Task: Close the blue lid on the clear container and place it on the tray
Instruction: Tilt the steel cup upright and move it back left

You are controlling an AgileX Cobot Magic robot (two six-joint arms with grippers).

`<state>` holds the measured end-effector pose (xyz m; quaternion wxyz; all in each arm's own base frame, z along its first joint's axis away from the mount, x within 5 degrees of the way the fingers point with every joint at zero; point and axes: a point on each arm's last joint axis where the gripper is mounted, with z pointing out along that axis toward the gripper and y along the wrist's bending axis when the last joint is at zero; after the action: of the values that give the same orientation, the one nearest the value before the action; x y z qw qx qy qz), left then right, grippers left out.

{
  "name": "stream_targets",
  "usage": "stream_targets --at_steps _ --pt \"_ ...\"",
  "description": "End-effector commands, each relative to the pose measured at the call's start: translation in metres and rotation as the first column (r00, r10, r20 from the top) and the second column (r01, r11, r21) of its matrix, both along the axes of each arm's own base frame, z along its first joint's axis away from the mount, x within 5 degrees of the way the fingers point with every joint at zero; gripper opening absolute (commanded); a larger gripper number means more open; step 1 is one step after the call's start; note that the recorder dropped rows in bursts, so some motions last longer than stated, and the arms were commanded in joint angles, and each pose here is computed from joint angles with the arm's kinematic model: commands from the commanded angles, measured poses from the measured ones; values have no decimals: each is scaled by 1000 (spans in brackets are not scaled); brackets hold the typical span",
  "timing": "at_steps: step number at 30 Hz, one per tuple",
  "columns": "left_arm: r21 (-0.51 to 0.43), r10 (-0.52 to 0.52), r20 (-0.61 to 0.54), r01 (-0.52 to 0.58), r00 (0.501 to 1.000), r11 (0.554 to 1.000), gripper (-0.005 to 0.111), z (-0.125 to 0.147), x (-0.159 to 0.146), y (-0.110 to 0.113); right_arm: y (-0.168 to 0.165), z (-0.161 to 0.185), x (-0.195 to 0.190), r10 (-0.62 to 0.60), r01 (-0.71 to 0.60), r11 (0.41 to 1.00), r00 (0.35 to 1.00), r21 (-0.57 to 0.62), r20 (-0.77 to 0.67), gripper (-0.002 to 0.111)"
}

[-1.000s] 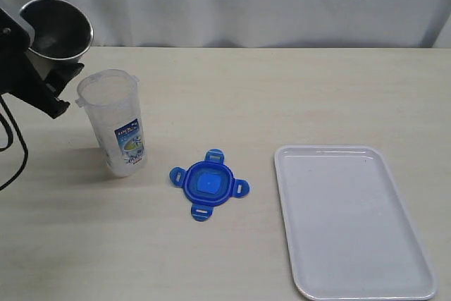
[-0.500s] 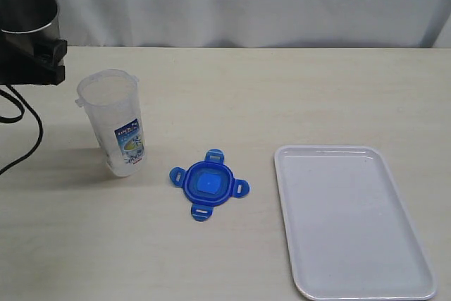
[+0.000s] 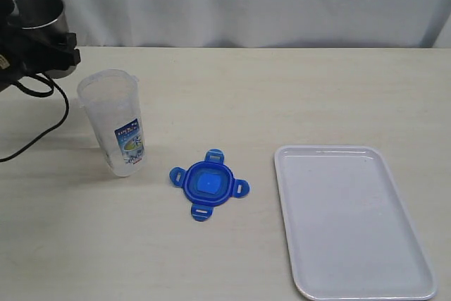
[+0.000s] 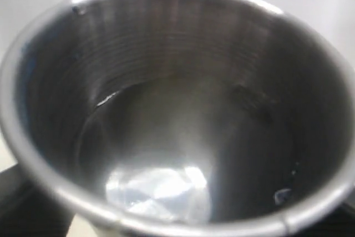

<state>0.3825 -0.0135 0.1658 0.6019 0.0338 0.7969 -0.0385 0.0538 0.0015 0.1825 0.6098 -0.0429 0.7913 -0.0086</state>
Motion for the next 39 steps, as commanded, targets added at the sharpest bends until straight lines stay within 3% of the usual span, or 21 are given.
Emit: stream_targets --at_steps 1,4,13,15,17,24,27,36,39 --pt "-124 91 60 -83 994 989 0 -5 25 19 0 0 0 2 -2 1000 1000 -5 5 4" --pt "-154 115 32 -108 993 982 0 -17 36 26 0 0 0 2 -2 1000 1000 -5 5 4" --pt "-119 108 -60 -115 992 986 0 -62 58 27 0 0 0 2 -2 1000 1000 -5 5 4" --pt "-25 82 -51 -83 995 996 0 -64 58 27 0 0 0 2 -2 1000 1000 -5 5 4" --pt "-1 78 -68 -78 995 997 0 -66 58 27 0 0 0 2 -2 1000 1000 -5 5 4" --pt "-15 83 -63 -84 995 996 0 -65 58 27 0 0 0 2 -2 1000 1000 -5 5 4" --pt "-65 96 -58 -100 994 993 2 -64 58 27 0 0 0 2 -2 1000 1000 -5 5 4" --pt "-67 95 -45 -98 994 993 59 -63 59 27 0 0 0 2 -2 1000 1000 -5 5 4" --pt "-69 94 -35 -97 995 993 70 -62 59 27 0 0 0 2 -2 1000 1000 -5 5 4"
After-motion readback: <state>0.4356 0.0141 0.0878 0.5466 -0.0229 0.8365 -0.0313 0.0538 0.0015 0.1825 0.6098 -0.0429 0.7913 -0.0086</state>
